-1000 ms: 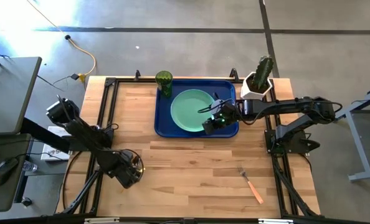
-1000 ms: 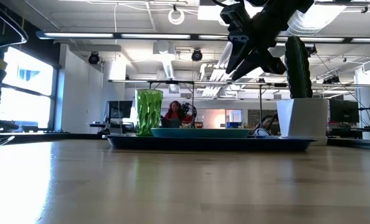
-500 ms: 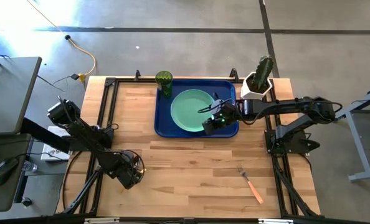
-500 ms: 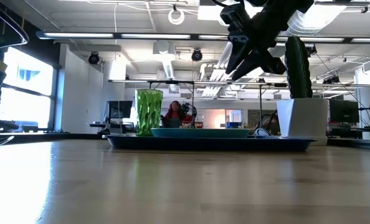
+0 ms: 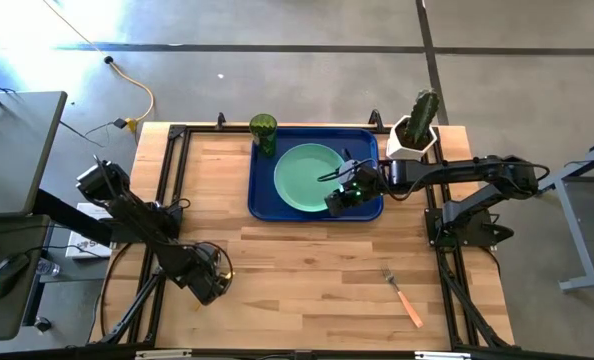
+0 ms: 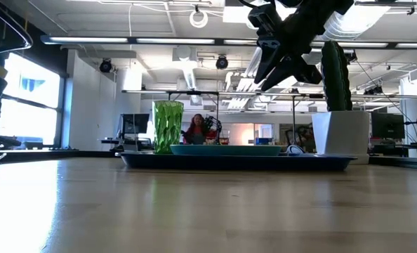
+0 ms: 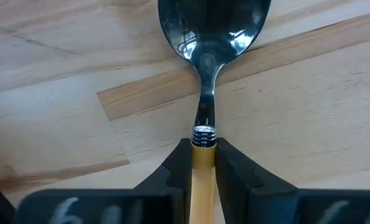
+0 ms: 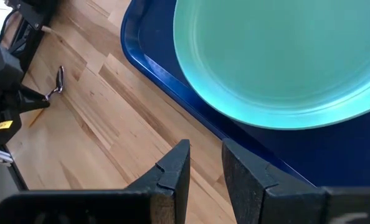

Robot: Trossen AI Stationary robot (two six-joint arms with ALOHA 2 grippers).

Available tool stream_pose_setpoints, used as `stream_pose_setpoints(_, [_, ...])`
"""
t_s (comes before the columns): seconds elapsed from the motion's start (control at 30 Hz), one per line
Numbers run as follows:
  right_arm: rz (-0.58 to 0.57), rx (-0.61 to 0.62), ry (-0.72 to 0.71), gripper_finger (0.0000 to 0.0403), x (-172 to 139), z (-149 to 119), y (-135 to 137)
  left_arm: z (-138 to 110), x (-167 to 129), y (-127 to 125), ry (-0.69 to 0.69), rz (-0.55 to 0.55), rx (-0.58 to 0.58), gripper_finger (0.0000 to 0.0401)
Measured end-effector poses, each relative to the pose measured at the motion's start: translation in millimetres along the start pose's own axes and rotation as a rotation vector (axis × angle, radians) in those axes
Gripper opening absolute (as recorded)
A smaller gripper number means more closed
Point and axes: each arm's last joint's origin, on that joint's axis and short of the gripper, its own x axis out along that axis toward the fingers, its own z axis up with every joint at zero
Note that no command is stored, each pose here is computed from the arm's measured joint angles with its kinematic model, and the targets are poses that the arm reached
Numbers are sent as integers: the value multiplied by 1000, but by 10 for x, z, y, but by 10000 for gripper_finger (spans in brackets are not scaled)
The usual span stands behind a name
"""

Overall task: Pick and place plate/cup/fork/spoon on tray
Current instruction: Put the yellow spoon on the blue serving tray

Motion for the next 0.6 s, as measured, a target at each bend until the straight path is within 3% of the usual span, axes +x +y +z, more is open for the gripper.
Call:
stream_pose_setpoints(0.13, [0,0,0,85,0,0,0,-19,-38,-44,-12,-12,0,43])
stream_pose_setpoints(0.6, [7,-8,1,85,0,2,5,-40,-365,-408,-75,-220,3,42])
